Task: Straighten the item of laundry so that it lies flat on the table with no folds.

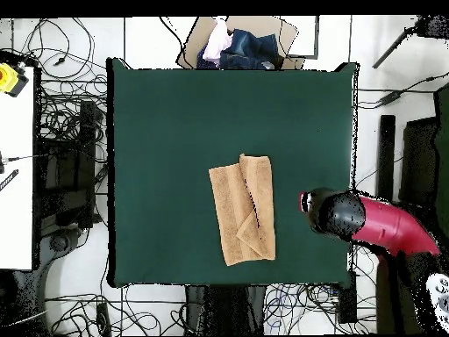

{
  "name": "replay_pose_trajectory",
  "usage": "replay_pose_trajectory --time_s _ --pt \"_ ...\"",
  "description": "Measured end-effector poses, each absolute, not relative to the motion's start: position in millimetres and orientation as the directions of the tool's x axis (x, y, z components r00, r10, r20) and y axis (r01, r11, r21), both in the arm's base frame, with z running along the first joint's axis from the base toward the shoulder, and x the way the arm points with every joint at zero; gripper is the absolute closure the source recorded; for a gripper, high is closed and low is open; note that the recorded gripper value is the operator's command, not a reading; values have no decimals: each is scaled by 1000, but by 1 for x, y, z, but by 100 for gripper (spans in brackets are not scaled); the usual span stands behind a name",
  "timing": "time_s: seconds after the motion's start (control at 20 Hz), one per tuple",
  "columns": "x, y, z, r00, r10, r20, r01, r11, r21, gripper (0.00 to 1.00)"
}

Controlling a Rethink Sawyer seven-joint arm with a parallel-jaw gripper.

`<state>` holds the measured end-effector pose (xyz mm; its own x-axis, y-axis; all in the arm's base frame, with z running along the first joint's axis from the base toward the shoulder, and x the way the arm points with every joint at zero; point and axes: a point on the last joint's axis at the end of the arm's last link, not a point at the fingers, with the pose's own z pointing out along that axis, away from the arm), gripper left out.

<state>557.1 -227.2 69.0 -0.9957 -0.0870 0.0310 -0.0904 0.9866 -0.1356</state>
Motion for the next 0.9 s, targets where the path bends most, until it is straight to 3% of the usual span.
replay_pose_trajectory --time_s 0.9 --pt "600 -211 -27 -981 -194 22 -196 970 -146 0"
